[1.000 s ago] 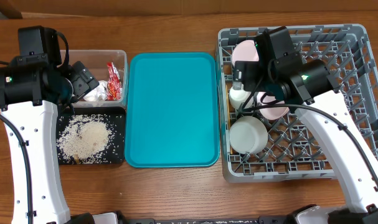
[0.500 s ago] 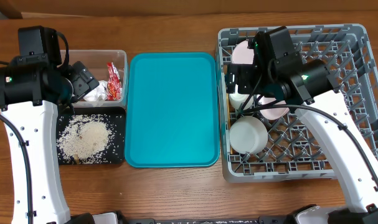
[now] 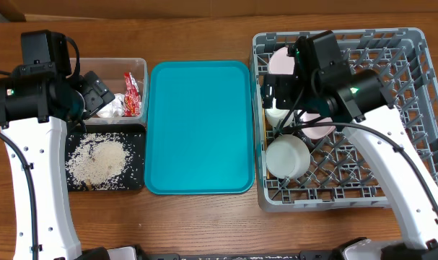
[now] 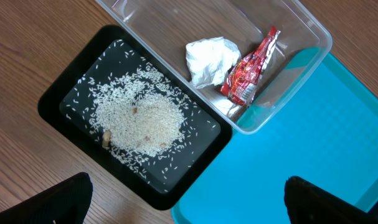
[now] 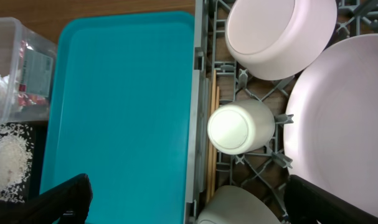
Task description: Sort waste into correct bins and load items into the dishwasher
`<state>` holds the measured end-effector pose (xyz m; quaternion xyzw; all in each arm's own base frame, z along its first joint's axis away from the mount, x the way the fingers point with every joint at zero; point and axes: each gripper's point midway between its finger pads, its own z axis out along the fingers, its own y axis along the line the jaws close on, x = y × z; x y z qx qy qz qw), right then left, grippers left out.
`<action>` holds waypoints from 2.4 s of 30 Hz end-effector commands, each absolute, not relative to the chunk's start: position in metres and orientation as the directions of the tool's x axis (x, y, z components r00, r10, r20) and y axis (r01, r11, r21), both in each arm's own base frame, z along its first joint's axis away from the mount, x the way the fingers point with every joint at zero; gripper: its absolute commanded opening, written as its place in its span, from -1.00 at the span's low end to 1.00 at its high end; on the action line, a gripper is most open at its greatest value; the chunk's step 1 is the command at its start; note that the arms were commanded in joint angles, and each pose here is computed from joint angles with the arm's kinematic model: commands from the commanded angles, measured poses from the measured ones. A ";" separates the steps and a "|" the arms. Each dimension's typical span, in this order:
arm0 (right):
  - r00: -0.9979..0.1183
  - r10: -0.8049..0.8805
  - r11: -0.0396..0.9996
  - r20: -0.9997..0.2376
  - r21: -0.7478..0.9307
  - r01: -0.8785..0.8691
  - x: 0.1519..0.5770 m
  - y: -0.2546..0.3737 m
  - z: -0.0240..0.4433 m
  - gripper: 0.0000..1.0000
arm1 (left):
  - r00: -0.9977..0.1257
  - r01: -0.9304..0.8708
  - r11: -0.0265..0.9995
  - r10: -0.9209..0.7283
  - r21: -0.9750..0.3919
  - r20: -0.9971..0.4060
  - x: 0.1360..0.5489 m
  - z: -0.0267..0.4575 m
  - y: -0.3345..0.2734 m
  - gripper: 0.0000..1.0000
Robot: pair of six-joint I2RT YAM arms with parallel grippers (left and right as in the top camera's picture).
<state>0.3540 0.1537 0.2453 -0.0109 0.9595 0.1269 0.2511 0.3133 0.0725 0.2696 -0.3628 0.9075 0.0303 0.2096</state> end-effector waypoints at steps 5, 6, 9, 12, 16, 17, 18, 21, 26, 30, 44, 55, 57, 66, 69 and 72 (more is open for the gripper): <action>-0.756 0.081 0.953 -0.650 0.272 -0.132 0.323 0.136 0.323 1.00 | -0.657 -0.663 0.743 -0.635 -0.091 -0.406 0.314 0.270 0.073 1.00; -0.743 0.086 0.954 -0.664 0.271 -0.131 0.321 0.134 0.329 1.00 | -0.657 -0.663 0.743 -0.635 -0.091 -0.406 0.314 0.270 0.072 1.00; -0.650 0.124 0.955 -0.750 0.268 -0.127 0.297 0.115 0.367 1.00 | -0.657 -0.663 0.743 -0.635 -0.091 -0.406 0.314 0.270 0.072 1.00; -0.575 0.116 0.953 -0.810 0.254 -0.165 0.276 0.104 0.392 1.00 | -0.657 -0.663 0.743 -0.635 -0.091 -0.406 0.314 0.270 0.072 1.00; -0.482 0.147 0.953 -0.864 0.253 -0.164 0.244 0.084 0.412 1.00 | -0.657 -0.663 0.743 -0.635 -0.091 -0.406 0.314 0.270 0.072 1.00; -0.458 0.159 0.953 -0.875 0.257 -0.160 0.236 0.078 0.414 1.00 | -0.657 -0.663 0.743 -0.635 -0.091 -0.406 0.314 0.270 0.072 1.00; -0.436 0.170 0.952 -0.884 0.262 -0.158 0.228 0.073 0.415 1.00 | -0.657 -0.663 0.743 -0.635 -0.091 -0.406 0.314 0.270 0.072 1.00; -0.364 0.209 0.950 -0.908 0.277 -0.144 0.208 0.057 0.413 1.00 | -0.657 -0.663 0.743 -0.635 -0.091 -0.406 0.314 0.270 0.072 1.00; -0.226 0.270 0.945 -0.936 0.303 -0.121 0.180 0.035 0.395 1.00 | -0.657 -0.663 0.743 -0.635 -0.091 -0.406 0.314 0.270 0.072 1.00; -0.111 0.308 0.940 -0.945 0.320 -0.119 0.167 0.025 0.378 1.00 | -0.657 -0.663 0.743 -0.635 -0.091 -0.406 0.314 0.270 0.072 1.00; 0.254 0.385 0.907 -0.888 0.313 -0.280 0.185 0.034 0.366 1.00 | -0.657 -0.662 0.744 -0.635 -0.091 -0.406 0.314 0.270 0.072 1.00; 0.339 0.400 0.901 -0.852 0.297 -0.316 0.198 0.038 0.340 1.00 | -0.657 -0.663 0.743 -0.635 -0.091 -0.406 0.314 0.270 0.072 1.00; 0.331 0.398 0.902 -0.856 0.299 -0.312 0.201 0.038 0.331 1.00 | -0.657 -0.663 0.743 -0.635 -0.091 -0.406 0.314 0.270 0.072 1.00; 0.273 0.384 0.909 -0.882 0.309 -0.281 0.216 0.039 0.297 1.00 | -0.655 -0.662 0.743 -0.635 -0.093 -0.409 0.315 0.270 0.073 1.00; 0.244 0.378 0.911 -0.893 0.312 -0.269 0.222 0.039 0.282 1.00 | -0.656 -0.662 0.743 -0.635 -0.092 -0.408 0.315 0.270 0.073 1.00; 0.204 0.371 0.912 -0.906 0.313 -0.266 0.227 0.042 0.264 1.00 | -0.656 -0.663 0.743 -0.635 -0.092 -0.408 0.315 0.270 0.073 1.00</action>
